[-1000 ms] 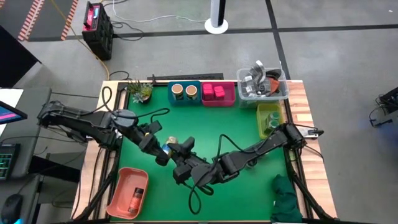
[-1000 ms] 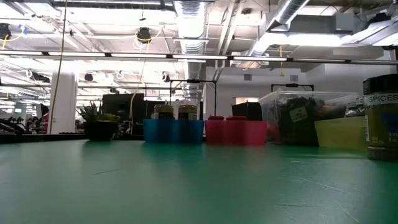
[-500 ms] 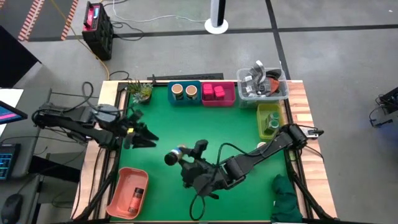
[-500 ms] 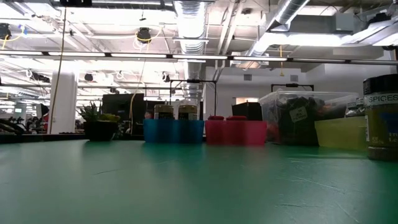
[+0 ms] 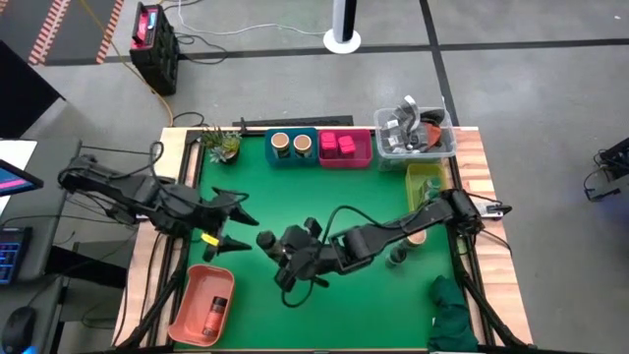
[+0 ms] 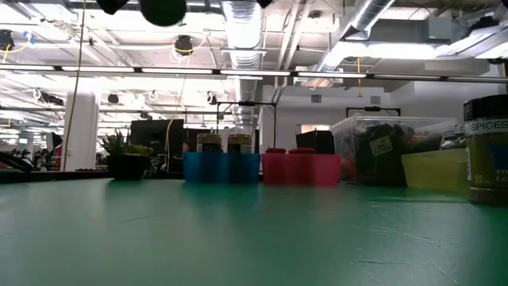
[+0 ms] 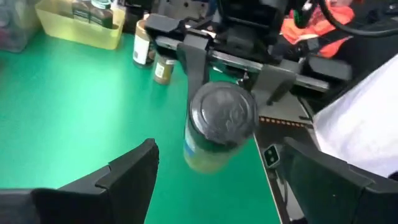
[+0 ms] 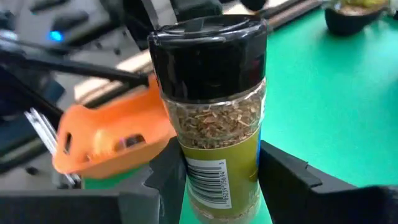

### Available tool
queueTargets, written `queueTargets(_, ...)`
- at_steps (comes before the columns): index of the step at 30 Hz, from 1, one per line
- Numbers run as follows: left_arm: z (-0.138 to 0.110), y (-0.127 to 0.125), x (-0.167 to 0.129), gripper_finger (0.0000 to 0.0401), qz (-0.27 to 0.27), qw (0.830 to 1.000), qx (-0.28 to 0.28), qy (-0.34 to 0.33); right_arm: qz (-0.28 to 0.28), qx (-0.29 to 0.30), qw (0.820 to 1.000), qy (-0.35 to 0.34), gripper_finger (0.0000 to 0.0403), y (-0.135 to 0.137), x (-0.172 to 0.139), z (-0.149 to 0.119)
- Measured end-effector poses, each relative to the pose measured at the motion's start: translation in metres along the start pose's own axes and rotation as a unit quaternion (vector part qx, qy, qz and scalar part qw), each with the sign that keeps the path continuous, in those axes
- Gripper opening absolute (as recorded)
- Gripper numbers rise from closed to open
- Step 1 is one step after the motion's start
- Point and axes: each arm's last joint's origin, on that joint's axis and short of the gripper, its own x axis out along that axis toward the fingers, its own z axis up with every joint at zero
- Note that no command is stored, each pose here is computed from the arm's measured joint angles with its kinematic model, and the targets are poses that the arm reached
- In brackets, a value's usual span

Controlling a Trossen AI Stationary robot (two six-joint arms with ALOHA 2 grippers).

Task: Sort spices by type
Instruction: Put the left black spice bottle into the orange bin

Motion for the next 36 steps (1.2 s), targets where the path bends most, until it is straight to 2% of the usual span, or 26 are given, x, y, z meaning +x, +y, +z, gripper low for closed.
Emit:
queueTargets(4, 0.002, -0.004, 0.014, 0.0322, -0.008, 1.000, 0.007, -0.007, 0.013, 0.007, 1.000, -0.015, 0.0200, 0.003, -0.001, 0.003)
queueTargets(18, 0.006, -0.009, 0.030, 0.0320, -0.036, 0.999, 0.020, -0.026, 0.024, 0.020, 0.999, -0.029, 0.0200, 0.006, -0.001, 0.006)
queueTargets(22, 0.006, -0.009, 0.030, 0.0290, -0.033, 0.999, 0.022, -0.029, 0.026, 0.022, 0.999, -0.032, 0.0200, 0.006, -0.001, 0.007)
queueTargets(30, 0.007, -0.009, 0.030, 0.0200, -0.033, 0.999, 0.014, -0.029, 0.033, 0.030, 0.998, -0.041, 0.0202, 0.007, -0.001, 0.009)
queueTargets(33, 0.006, -0.009, 0.028, 0.0197, -0.043, 0.999, 0.011, -0.025, 0.034, 0.030, 0.998, -0.039, 0.0222, 0.007, -0.001, 0.009)
queueTargets(36, 0.004, -0.008, 0.024, 0.0197, -0.044, 0.999, 0.005, -0.012, 0.039, 0.022, 0.999, -0.026, 0.0260, 0.005, 0.001, 0.008)
